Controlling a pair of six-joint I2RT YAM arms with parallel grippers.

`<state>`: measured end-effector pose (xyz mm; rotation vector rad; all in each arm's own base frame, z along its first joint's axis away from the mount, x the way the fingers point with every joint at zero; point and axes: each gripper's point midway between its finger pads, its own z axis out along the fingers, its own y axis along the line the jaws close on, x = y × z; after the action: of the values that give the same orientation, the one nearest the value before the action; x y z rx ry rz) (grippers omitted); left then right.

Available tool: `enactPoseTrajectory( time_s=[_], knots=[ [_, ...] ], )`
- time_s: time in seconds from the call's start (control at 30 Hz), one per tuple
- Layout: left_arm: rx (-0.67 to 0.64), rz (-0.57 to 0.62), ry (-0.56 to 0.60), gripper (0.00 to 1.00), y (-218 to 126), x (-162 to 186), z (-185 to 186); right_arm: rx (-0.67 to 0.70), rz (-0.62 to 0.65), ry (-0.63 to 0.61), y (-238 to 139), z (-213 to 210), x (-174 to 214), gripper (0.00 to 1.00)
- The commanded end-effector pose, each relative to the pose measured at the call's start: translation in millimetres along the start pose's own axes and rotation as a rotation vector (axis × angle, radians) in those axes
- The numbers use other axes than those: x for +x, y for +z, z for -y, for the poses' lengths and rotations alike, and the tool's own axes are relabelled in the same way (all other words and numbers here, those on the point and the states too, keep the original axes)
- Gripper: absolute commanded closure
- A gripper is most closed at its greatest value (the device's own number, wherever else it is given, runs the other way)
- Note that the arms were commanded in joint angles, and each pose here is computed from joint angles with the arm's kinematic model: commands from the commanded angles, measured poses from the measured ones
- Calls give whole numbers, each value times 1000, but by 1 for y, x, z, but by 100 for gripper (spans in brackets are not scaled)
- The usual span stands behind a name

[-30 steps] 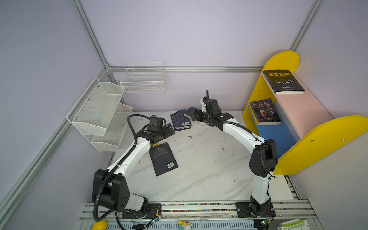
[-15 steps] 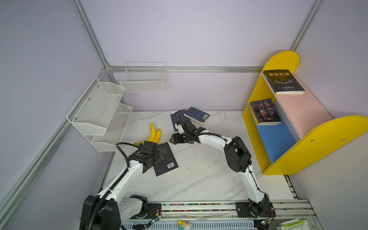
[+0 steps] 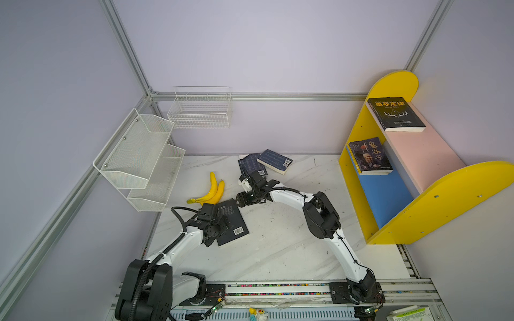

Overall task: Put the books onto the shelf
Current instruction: 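Grip the dark grey book edges with both grippers and lift it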

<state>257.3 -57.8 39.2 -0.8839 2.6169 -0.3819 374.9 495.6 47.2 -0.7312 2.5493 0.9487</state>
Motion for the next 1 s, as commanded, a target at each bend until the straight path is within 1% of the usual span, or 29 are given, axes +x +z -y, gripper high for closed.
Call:
enactPoseTrajectory(
  time_s=[0.0, 0.13, 0.23, 0.27, 0.3, 0.33, 0.4, 0.5, 0.53, 0.63, 0.7, 0.87, 0.97],
  knots=[
    [147, -31, 51, 0, 8, 0, 27, 26, -197, -55, 22, -7, 56, 35],
    [280, -86, 114, 1, 14, 1, 59, -47, -209, -38, 13, -22, 54, 36],
    [348, -123, 157, 1, 17, 0, 78, -109, -191, 10, -3, -26, 43, 36],
    [369, -123, 168, 1, 15, -3, 85, -143, -172, 47, -11, -27, 36, 38],
    [366, -148, 175, 2, 23, 0, 85, -171, -146, 88, -19, -26, 29, 39],
    [378, -153, 184, 2, 23, 0, 88, -195, -118, 130, -28, -25, 22, 40],
    [384, -154, 192, 2, 25, -2, 91, -285, -45, 220, -51, -22, 4, 42],
    [413, -154, 186, 2, 28, -5, 99, -417, 41, 321, -82, -23, -9, 45],
    [430, -157, 180, 2, 29, -6, 103, -445, 52, 334, -87, -24, -9, 45],
    [494, -169, 164, 2, 33, -11, 120, -423, 53, 354, -90, -19, -2, 46],
    [522, -177, 156, 2, 36, -17, 132, -416, 41, 378, -86, -15, 4, 49],
    [586, -182, 140, 3, 38, -30, 154, -406, 63, 374, -90, -16, 0, 54],
    [632, -186, 122, 3, 38, -33, 164, -315, 76, 397, -86, -2, -1, 56]
  ],
)
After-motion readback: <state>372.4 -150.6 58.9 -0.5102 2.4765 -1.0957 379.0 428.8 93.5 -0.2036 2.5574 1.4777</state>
